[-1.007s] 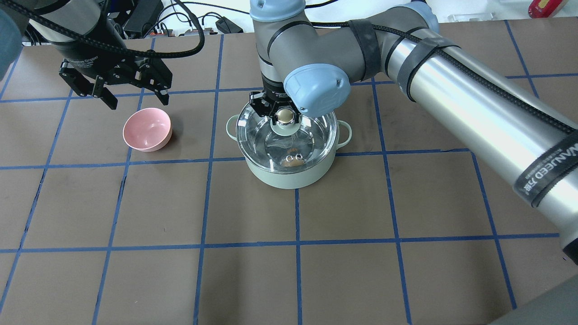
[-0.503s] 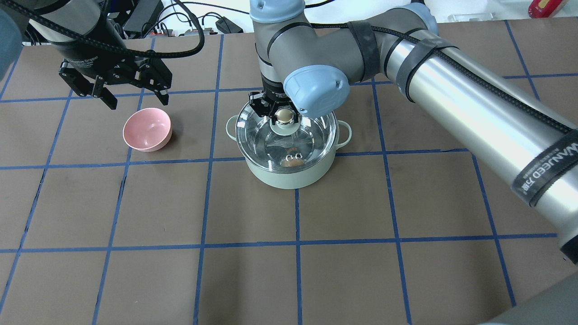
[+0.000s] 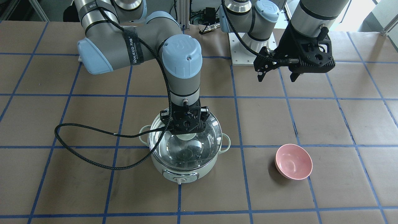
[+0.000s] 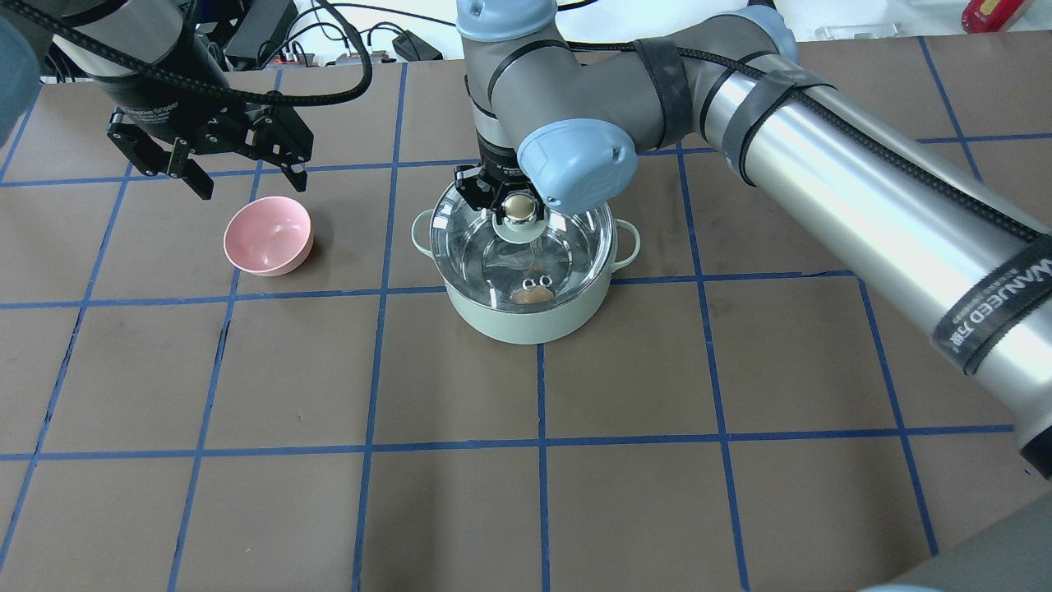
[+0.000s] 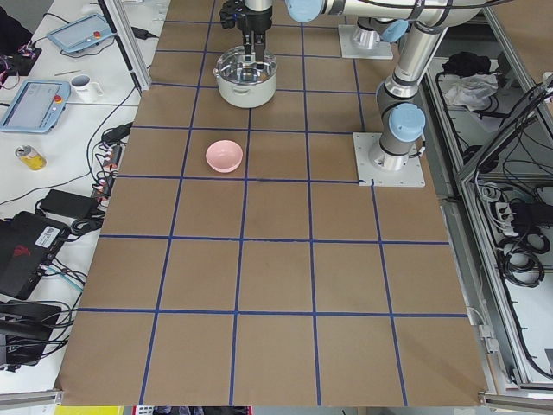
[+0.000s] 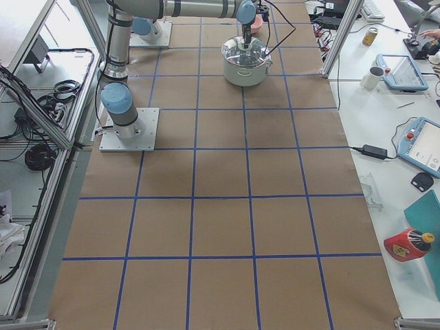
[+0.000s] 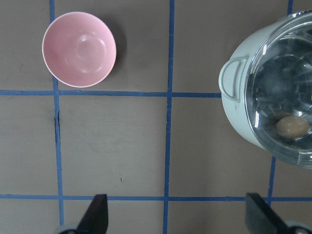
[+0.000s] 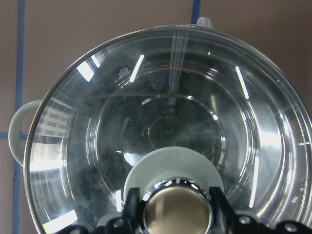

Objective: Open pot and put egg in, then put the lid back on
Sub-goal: 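Lower the glass lid onto the pot with the right gripper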

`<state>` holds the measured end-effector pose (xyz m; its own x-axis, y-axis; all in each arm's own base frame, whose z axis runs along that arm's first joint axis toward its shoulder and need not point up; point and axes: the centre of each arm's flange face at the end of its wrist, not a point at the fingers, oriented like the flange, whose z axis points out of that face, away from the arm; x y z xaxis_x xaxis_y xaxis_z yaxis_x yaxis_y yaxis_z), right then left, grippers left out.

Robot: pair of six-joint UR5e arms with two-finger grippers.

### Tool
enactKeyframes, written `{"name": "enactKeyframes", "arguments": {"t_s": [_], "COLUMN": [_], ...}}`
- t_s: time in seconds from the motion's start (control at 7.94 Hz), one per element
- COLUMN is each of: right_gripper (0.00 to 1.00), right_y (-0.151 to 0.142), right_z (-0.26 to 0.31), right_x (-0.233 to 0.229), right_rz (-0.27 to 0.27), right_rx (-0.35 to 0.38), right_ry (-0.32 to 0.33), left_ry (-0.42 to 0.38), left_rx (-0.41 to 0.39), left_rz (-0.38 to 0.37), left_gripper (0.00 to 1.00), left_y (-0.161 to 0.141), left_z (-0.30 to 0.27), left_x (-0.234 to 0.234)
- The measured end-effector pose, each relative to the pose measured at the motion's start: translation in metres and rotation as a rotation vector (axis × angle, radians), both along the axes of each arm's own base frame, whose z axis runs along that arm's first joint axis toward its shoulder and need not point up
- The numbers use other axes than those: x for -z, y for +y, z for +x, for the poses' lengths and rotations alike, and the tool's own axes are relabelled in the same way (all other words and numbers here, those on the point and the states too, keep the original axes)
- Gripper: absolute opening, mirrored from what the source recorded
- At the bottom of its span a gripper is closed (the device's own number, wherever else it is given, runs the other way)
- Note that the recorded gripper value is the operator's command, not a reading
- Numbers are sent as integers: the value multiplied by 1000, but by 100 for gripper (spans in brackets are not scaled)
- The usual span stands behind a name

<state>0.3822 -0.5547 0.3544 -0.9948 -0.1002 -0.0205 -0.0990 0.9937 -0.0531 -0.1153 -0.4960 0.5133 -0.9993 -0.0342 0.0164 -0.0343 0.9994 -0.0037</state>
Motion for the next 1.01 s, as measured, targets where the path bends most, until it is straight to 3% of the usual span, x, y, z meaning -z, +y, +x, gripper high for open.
{"name": "enactKeyframes", "arguments": {"t_s": [1.01], "right_gripper": [0], "right_y": [-3], "right_z": [-4], "right_x": [2], "right_rz": [-3], "right_rx": [-2], "right_ry": [0], "left_ry": [0], "left_rx": [0], "left_rz": [0], "left_gripper": [100], "left_y": [0], "left_z": [0], "left_x": [0]}}
